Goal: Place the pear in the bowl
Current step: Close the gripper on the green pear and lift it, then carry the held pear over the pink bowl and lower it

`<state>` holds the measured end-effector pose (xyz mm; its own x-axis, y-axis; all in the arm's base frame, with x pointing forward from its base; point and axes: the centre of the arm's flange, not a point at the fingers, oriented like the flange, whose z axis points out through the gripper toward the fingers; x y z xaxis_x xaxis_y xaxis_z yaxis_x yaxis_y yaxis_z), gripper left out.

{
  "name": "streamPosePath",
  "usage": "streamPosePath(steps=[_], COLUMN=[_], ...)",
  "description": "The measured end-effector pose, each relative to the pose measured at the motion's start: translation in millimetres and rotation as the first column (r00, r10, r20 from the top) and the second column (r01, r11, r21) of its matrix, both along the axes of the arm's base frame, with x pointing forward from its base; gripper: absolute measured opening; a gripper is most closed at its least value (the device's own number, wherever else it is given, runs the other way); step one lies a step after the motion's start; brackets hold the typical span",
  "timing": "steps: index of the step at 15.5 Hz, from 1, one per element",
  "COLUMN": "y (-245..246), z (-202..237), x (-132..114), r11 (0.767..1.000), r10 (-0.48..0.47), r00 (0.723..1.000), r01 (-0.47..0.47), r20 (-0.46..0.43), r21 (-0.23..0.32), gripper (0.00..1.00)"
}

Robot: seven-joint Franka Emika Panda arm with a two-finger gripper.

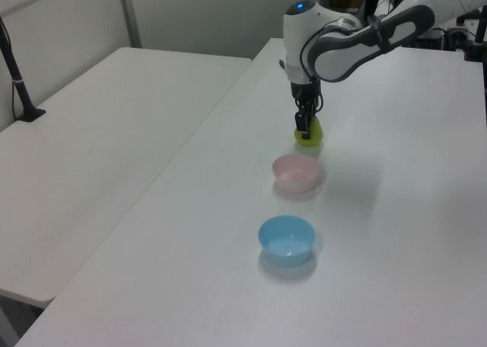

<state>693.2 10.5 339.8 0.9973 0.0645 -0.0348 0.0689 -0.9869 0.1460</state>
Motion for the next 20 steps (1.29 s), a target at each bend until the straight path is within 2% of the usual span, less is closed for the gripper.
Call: streamPosePath(steps=[2,6,9,14,20], y=[0,3,18,89,161], z=[17,77,99,102,84], x=[4,0,-6,-15,-28], r11=[1.0,0.997,0.995,0.991,0.984], r10=[-0.004,-0.038,-0.035,0.039,0.12], r00=[1.0,0.993,0.992,0.995,0.99], r01=[0.004,0.03,0.023,-0.051,-0.128], r20=[0.031,0.112,0.119,0.097,0.07], r21=[0.007,0.073,0.101,0.125,0.122], gripper=[0.62,0.62,0.62,0.62,0.62])
